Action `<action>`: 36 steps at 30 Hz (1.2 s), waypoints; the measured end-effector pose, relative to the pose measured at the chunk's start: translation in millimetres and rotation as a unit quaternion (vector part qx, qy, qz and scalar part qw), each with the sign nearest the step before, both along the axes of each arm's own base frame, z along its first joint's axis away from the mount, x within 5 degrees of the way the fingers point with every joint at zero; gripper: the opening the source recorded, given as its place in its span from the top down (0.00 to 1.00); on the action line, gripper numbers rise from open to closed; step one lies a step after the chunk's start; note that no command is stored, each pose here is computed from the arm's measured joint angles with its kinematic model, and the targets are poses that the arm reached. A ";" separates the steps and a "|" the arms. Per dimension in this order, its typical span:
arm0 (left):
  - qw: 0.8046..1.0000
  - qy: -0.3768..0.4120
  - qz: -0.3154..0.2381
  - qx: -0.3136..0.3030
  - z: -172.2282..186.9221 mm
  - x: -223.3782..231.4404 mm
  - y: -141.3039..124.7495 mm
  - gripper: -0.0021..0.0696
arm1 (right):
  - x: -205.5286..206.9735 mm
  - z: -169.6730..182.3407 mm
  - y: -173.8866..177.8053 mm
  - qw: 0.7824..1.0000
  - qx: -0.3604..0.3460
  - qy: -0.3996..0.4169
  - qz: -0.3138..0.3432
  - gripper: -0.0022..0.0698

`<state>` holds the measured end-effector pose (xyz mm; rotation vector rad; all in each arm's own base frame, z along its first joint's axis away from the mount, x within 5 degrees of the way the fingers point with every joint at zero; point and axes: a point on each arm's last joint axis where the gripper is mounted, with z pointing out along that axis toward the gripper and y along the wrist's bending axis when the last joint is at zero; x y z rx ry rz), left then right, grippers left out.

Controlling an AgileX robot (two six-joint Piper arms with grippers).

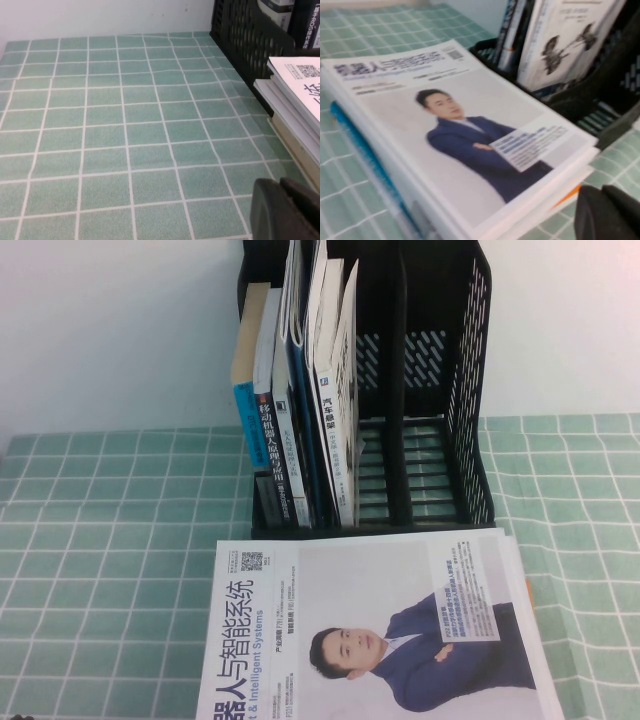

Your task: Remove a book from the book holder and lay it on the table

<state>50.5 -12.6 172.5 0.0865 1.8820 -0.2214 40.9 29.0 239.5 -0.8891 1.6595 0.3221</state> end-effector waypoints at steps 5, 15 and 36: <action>1.000 0.000 0.000 0.000 0.0 0.0 0.0 0.97 | 1.1 -3.0 -13.1 0.992 0.033 -0.034 -0.116 0.97; 1.000 0.001 0.000 -0.004 0.0 0.0 -0.3 0.97 | 8.4 -13.4 -29.0 0.927 0.099 -0.100 -0.348 0.97; 1.000 0.001 -0.001 -0.006 0.1 -0.1 -0.4 0.97 | 10.0 -72.1 -33.9 0.907 0.086 0.056 -0.408 0.97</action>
